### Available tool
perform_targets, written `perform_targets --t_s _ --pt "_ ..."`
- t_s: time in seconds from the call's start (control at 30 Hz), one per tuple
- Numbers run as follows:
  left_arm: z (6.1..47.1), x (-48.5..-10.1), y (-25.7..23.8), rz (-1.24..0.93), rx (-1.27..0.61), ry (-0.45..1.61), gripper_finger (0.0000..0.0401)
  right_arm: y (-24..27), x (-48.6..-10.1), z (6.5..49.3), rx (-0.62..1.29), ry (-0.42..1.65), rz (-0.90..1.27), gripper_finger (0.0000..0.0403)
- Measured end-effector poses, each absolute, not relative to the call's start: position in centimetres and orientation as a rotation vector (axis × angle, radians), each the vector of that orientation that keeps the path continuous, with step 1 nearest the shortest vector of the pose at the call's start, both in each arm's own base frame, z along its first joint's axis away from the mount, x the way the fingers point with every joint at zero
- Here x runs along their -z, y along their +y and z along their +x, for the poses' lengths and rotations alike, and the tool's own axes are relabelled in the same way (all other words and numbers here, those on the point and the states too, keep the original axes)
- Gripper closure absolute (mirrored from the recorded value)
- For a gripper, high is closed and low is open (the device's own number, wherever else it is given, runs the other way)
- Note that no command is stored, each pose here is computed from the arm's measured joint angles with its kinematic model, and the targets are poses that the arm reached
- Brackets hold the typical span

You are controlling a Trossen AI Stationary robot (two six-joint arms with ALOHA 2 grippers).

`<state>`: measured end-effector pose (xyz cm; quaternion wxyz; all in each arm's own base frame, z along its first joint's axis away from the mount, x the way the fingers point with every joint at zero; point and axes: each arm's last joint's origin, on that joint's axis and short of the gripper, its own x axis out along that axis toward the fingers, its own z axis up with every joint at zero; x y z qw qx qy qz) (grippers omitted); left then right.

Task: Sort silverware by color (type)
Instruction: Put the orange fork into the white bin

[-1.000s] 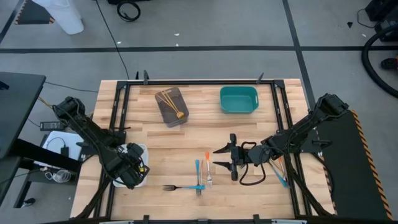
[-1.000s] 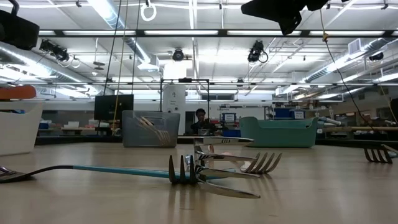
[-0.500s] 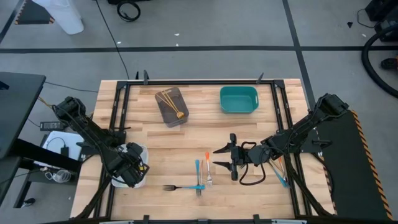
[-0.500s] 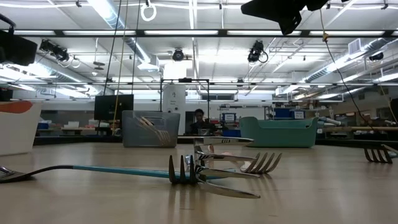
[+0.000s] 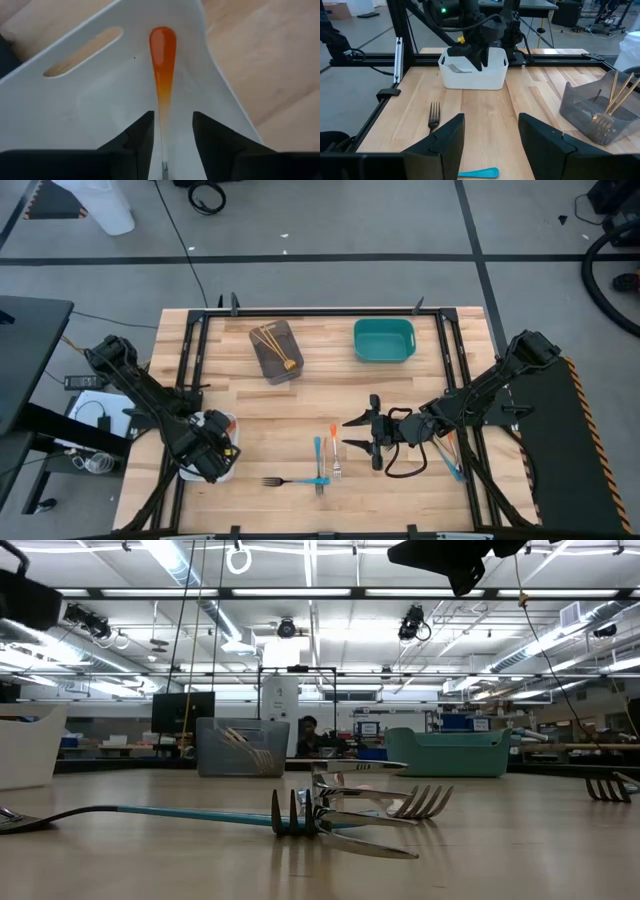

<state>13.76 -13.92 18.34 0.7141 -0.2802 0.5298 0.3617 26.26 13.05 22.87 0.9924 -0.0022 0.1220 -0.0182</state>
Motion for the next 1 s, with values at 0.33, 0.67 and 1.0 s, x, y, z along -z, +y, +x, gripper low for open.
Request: perform_targets --t_s 0.33,0.67,1.0 --pt "15.8 -21.4 -14.1 -0.629 -0.713 1.215 0.0257 13.0 -22.9 26.3 0.038 0.245 -0.004 0.0206" --pt "18.8 -22.2 -12.5 -0.635 -0.593 1.201 0.0258 13.0 -22.9 26.3 0.04 0.245 -0.003 0.0206" --pt "22.5 -20.9 -11.5 -0.593 -0.447 1.193 0.0258 13.0 -22.7 26.2 0.044 0.258 0.018 0.0206"
